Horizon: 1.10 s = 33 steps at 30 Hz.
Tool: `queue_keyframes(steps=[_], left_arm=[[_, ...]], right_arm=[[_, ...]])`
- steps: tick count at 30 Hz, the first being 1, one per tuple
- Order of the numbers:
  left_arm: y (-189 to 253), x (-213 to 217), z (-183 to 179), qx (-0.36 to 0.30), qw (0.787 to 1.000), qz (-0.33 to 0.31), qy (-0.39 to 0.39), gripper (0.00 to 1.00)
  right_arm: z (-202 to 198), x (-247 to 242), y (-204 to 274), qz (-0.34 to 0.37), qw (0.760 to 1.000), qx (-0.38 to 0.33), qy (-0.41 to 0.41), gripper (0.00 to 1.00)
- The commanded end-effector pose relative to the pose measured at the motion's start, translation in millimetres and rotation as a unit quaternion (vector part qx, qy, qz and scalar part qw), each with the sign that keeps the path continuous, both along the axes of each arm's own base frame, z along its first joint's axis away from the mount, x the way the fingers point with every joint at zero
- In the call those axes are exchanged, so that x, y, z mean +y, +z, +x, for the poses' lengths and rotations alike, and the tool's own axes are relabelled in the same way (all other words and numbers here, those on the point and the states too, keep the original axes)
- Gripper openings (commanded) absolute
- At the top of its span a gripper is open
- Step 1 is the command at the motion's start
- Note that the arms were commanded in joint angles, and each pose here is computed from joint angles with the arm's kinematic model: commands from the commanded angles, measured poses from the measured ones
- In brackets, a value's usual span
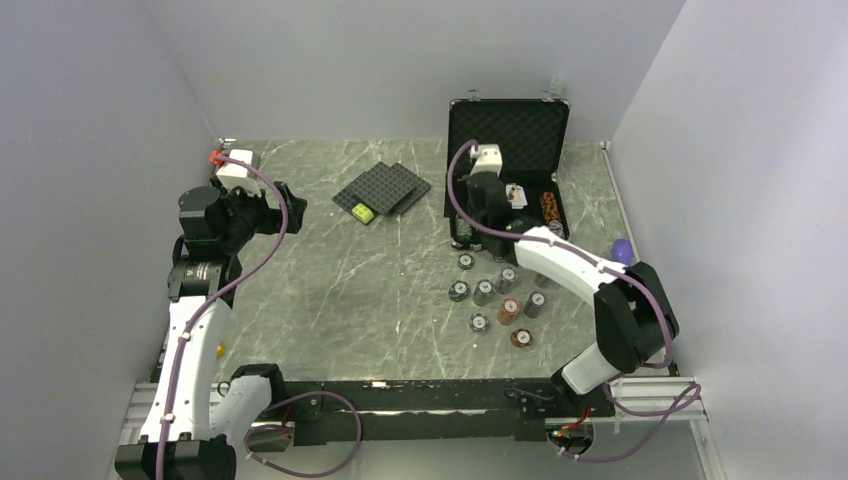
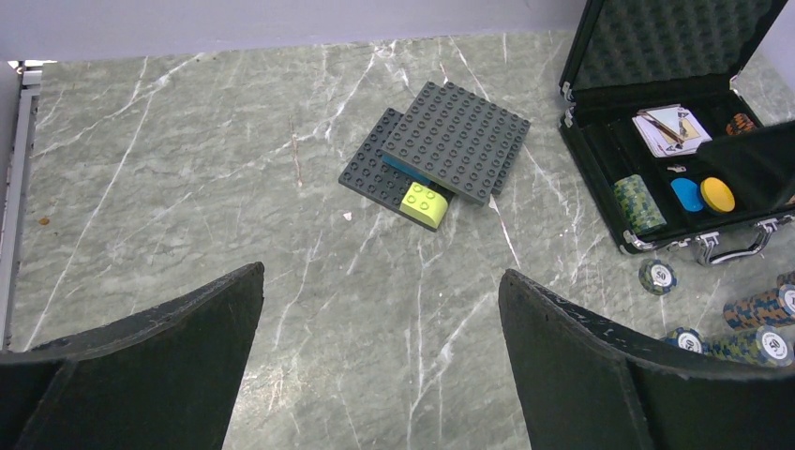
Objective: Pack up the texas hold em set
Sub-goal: Place the poker chip in the chip case.
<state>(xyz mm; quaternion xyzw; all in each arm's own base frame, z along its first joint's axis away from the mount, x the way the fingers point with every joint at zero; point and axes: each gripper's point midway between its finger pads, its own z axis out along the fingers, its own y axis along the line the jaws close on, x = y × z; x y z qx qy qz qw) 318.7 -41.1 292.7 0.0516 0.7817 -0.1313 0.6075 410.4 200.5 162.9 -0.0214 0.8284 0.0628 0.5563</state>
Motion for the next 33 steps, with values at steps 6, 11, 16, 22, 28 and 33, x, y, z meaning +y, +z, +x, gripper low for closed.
queue_keyframes(steps=[6,11,16,22,28,33], left_arm=[[10,0,3,-0.021,1.000,0.006,-0.001,0.99],[9,1,3,-0.018,1.000,0.008,0.000,0.99],[8,0,4,-0.016,1.000,0.005,-0.001,0.99],[7,1,5,-0.013,1.000,0.005,0.001,0.99],[6,1,5,-0.013,1.000,0.005,0.001,0.99],[6,1,5,-0.012,1.000,0.006,0.003,0.99]], right_arm=[[-6,8,-2,-0.021,0.980,0.182,0.082,0.77],[-12,7,-24,-0.041,0.972,0.209,0.096,0.78],[-35,20,-55,0.001,0.957,0.262,0.122,0.74],[-42,25,-70,0.049,0.956,0.270,0.106,0.74],[-37,24,-76,0.067,0.960,0.259,0.086,0.74],[-30,25,-79,0.081,0.962,0.249,0.078,0.74]])
